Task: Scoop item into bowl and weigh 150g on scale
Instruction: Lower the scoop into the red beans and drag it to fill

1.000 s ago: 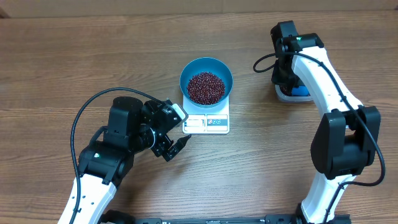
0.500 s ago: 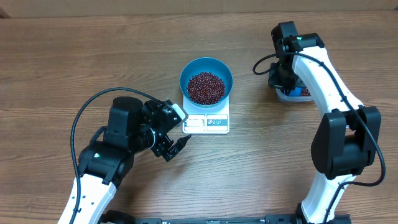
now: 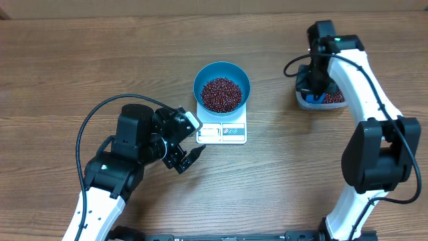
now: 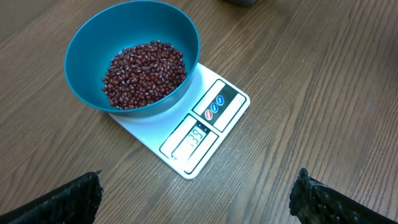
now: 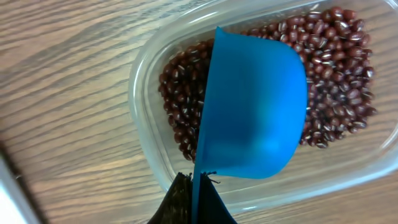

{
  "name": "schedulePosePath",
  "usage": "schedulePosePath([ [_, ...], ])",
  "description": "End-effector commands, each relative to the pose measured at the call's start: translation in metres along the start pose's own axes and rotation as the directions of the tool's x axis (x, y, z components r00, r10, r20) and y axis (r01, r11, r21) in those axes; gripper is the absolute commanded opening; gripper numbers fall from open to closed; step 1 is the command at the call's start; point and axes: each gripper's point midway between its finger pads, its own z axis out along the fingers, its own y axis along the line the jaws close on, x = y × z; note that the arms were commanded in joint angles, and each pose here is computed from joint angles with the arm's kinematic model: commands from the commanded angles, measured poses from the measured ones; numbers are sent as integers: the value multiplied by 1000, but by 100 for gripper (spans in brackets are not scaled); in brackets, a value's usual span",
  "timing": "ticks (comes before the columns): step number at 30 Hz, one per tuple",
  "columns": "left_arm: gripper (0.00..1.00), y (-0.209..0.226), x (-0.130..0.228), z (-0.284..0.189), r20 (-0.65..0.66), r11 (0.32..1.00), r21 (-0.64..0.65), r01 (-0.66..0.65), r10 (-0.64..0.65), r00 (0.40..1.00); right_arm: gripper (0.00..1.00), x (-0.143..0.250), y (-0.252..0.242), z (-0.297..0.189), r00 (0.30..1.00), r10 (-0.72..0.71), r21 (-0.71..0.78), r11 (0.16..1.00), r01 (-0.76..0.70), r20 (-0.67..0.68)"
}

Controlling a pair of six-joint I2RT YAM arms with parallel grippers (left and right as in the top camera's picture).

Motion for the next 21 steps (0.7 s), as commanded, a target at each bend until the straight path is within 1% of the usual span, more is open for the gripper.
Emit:
schedulePosePath([
  [1,100,-1,1,0,3,1000,11,12,-12,1000,4,-10,19,-23,998,-42,-198,979,49,37],
  [3,100,-1,1,0,3,1000,11,12,-12,1000,4,-10,18,-24,999,-40,-229,972,46,31],
  [11,100,-1,1,0,3,1000,11,12,-12,1000,4,-12,-8,-23,1000,11,-222,975,-9,11],
  [16,100,-1,1,0,3,1000,11,12,-12,1000,4,-4,-11,-26,997,-78,-285,956,73,-7],
  [21,99,-1,1,0,3,1000,11,12,-12,1000,4,2,-21,-26,994,-105,-302,949,92,-28],
])
